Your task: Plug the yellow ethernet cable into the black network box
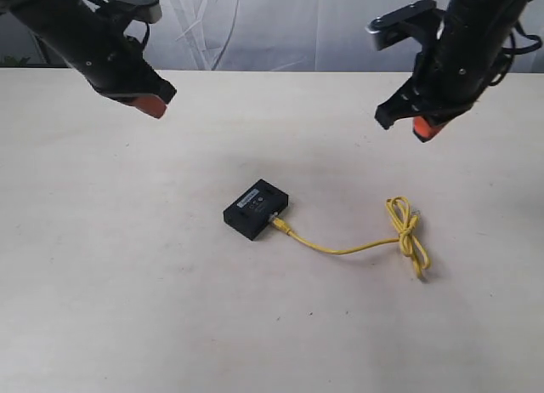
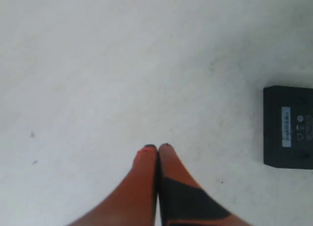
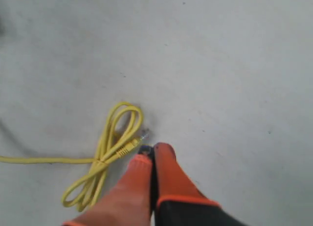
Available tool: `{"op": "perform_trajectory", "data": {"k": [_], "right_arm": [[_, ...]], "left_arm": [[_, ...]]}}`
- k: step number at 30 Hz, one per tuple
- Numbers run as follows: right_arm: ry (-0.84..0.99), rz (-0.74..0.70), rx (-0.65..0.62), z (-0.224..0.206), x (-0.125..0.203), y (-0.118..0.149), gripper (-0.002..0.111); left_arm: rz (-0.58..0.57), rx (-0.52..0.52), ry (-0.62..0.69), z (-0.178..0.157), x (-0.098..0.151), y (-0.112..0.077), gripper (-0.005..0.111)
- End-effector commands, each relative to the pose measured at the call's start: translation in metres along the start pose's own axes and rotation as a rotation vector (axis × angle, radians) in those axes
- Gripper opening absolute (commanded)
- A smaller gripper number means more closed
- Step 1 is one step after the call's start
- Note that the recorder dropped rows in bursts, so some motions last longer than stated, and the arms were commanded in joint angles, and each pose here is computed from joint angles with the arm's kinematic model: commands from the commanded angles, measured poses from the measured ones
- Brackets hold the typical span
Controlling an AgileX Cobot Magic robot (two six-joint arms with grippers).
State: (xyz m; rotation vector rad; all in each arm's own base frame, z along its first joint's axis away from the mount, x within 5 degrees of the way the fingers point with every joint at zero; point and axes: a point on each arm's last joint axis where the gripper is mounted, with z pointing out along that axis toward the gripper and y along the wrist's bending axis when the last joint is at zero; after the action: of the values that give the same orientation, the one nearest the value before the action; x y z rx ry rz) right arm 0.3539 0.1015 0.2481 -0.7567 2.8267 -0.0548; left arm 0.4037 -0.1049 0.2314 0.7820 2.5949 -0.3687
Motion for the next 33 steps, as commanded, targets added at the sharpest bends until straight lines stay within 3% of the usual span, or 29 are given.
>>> {"op": "perform_trajectory", "data": {"k": [1,18,33], "right_arm": [[-0.071,0.104,0.018,-0.016,0.021,-0.021,-0.001],[-0.261,0.281,0.099,-0.061,0.092,-0.041,-0.001],[-0.512,0.364,0.153,-0.085,0.130,-0.023,-0.001]], "left_arm": [[-0.009,-0.068,0.033,-0.029,0.005,-0.004,0.000],[0.000,-0.160,-0.161,-0.109,0.045,-0.041,0.000],[0.030,-0.233,-0.320,-0.161,0.095,-0.073,0.000]]}}
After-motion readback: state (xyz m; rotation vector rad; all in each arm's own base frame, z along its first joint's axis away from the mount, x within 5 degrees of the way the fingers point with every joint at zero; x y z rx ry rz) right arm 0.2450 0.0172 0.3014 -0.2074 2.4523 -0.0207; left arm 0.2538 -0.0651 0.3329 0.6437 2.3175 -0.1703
